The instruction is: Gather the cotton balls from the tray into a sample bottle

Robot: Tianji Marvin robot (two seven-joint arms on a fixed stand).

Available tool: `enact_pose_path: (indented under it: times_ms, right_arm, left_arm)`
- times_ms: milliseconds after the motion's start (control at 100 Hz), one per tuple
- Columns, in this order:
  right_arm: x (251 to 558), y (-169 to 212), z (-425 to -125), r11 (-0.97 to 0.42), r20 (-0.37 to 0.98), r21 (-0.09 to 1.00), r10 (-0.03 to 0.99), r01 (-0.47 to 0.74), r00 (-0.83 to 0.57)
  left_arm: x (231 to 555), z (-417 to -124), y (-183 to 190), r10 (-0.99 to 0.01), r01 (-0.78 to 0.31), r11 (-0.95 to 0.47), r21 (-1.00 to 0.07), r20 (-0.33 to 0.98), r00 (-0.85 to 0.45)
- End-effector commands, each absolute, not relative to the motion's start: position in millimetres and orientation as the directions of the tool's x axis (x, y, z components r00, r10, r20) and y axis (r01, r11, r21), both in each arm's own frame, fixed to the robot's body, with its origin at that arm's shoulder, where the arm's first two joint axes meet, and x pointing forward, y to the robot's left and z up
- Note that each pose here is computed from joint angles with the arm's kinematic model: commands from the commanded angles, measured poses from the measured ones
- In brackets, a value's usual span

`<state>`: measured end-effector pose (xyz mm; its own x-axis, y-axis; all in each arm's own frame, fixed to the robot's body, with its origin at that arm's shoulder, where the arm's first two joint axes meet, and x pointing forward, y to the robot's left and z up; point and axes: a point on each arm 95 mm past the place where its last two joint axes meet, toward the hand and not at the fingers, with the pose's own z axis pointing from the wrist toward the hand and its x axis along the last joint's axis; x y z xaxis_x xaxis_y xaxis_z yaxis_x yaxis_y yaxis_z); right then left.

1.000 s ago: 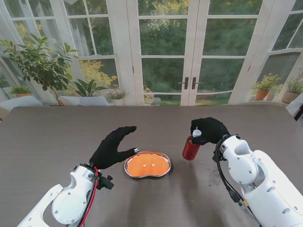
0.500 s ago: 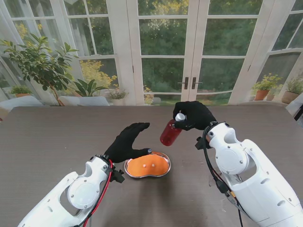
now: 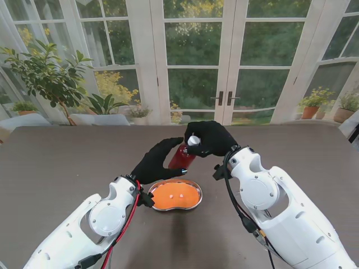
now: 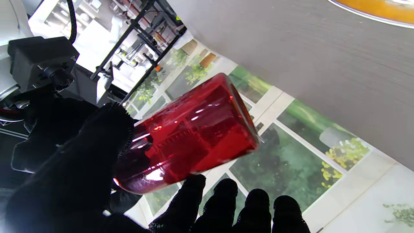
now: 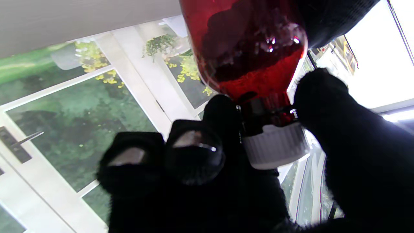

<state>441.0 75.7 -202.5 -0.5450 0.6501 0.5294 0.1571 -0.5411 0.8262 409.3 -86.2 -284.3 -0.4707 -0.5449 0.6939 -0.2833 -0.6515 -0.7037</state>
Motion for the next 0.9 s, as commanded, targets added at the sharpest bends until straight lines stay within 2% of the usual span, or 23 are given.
enact_pose_path:
  times_ms: [0,360,890]
  right_arm:
    - [437.5,84.6,-204.9,-0.539,0.537,0.823,0.633,0.18,-0.558]
    - [430.9,95.6,-206.1,-0.579,0.59,0.785,0.586,0.222,-0.556]
    - [428.0,99.3,-207.3,-0.617,0.64,0.745,0.551,0.255,-0.536]
  left_arm:
    - [409.7,-283.9,-92.4,-0.526,-0.307,-0.65,-0.695,0.703,-0.478]
    - [411.6,-286.1,-98.3,-0.515,-0.3,-0.667,-0.682,0.714,-0.475]
    - [415.5,-286.2,-113.3,-0.497,-0.174,-0.749,-0.639,0.717,-0.489]
